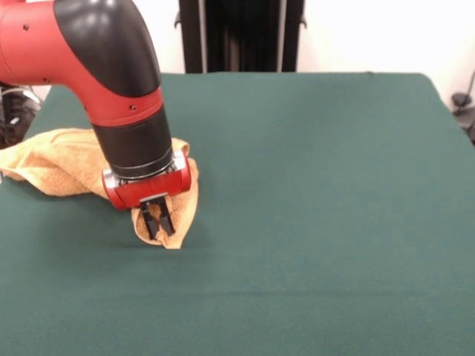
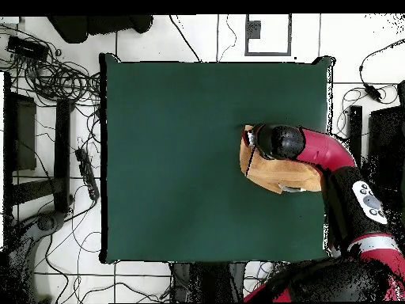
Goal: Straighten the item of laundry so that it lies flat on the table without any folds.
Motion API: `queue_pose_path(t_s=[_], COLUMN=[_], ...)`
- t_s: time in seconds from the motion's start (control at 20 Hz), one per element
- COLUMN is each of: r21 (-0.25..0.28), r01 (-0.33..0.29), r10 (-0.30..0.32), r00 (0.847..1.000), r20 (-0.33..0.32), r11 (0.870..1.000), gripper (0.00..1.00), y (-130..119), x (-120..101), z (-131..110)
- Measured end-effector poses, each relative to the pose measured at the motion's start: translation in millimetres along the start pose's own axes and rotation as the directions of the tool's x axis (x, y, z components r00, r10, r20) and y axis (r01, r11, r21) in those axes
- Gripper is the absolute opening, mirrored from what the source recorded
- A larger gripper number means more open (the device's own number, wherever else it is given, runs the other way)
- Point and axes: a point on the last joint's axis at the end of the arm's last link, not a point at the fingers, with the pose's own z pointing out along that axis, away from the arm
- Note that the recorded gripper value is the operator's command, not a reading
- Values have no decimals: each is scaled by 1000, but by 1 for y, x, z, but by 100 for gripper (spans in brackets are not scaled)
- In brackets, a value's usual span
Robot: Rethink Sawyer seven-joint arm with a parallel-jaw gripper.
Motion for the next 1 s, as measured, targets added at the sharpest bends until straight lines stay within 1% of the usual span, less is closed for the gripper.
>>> queue_pose_path(t_s=[0.3,0.65,0.8,0.95,1.0], r21=[0,2,11,34,48], r01=[4,5,7,21,33], r10=[-4,-5,-7,-23,-37], r00=[1000,1000,1000,997,995], r20=[-15,-10,16,68,96], r11=[1000,1000,1000,999,998], gripper=[0,0,0,0,0], y=[0,1,2,9,14], x=[-2,-1,1,4,5], z=[0,-1,-1,-1,-1])
